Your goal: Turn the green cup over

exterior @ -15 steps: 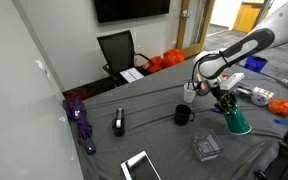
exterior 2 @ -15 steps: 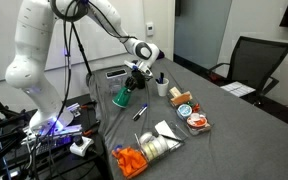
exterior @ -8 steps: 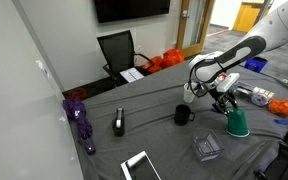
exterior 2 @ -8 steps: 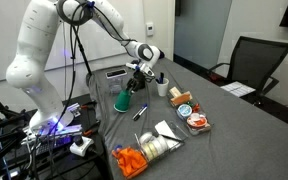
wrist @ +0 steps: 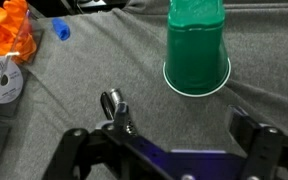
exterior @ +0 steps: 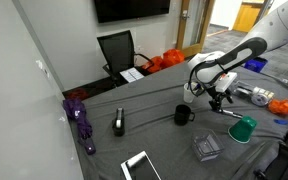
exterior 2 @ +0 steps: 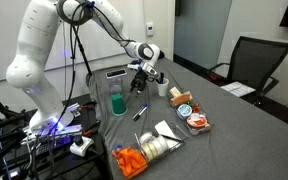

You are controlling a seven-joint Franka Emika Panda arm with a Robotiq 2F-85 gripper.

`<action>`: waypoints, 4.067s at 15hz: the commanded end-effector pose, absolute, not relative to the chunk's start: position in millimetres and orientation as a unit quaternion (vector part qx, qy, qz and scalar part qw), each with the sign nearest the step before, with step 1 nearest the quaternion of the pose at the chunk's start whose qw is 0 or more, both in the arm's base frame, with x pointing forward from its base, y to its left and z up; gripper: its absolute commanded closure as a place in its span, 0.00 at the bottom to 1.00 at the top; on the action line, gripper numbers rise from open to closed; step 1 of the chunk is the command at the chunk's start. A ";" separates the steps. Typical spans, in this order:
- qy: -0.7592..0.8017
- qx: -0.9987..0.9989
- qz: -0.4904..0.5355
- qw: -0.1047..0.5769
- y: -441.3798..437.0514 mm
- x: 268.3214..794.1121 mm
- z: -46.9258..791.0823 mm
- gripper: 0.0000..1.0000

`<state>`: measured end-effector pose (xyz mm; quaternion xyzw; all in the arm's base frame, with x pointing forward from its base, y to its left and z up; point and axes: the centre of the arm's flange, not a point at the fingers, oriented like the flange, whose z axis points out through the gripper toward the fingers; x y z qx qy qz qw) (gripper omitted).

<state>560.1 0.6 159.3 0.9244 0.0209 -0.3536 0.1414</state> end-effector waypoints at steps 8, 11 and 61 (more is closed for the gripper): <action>0.047 0.979 -0.164 0.113 -5.7 548.4 159.6 0.00; 0.053 0.985 -0.127 0.103 -8.1 538.0 162.5 0.00; 0.048 0.988 -0.142 -0.031 -16.1 438.4 209.8 0.00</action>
